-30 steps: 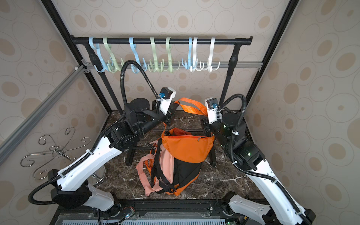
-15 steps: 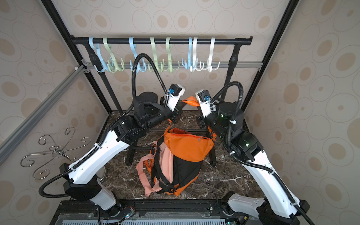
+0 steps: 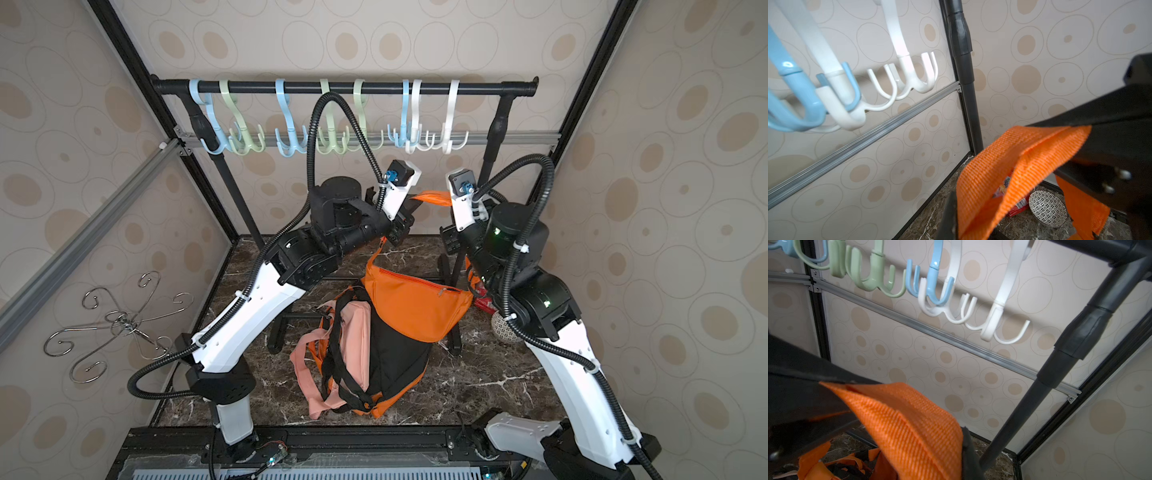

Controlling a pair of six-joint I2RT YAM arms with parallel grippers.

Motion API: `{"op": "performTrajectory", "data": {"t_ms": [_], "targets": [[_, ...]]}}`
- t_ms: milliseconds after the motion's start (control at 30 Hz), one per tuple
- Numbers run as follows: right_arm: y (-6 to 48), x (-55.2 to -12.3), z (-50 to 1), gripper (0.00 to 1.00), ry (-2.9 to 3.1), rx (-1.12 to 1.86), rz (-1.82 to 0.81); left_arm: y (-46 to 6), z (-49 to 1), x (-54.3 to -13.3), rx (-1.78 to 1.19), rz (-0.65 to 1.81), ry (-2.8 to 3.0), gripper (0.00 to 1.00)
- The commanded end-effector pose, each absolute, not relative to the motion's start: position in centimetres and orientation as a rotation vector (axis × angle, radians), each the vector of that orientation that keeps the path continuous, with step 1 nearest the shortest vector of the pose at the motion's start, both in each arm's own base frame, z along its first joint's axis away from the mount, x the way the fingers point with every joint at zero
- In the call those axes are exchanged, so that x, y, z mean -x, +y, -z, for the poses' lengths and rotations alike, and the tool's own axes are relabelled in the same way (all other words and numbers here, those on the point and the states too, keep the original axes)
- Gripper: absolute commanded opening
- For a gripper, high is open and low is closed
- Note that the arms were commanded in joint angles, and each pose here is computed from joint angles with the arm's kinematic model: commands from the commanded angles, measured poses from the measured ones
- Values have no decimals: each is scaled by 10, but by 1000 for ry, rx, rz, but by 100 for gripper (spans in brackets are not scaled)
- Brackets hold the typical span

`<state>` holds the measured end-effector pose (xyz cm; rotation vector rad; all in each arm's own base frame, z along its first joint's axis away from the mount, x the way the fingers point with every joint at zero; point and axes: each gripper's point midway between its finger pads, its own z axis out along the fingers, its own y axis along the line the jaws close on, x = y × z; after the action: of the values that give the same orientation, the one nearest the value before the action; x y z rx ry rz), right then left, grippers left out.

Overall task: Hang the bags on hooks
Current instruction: Hang the bag on the hook.

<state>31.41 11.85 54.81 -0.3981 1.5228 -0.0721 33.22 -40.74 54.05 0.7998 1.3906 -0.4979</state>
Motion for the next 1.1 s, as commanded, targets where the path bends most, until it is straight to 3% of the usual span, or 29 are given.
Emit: {"op": "performTrajectory", "data": {"t_ms": [0, 500, 800, 933, 1067], "targets": [[100, -308, -584, 0, 1467, 301, 50, -377, -573, -347, -703, 446, 1347, 0], [84, -331, -663, 0, 1321, 174, 65, -385, -608, -359, -597, 540, 1193, 0], [76, -346, -689, 0, 1265, 143, 95, -398, -590, -371, -618, 547, 1222, 0], [79, -345, -688, 0, 1263, 158, 58, -400, -579, -371, -646, 540, 1242, 9], [79, -340, -689, 0, 1255, 161, 50, -402, -568, -369, -668, 547, 1251, 26]]}}
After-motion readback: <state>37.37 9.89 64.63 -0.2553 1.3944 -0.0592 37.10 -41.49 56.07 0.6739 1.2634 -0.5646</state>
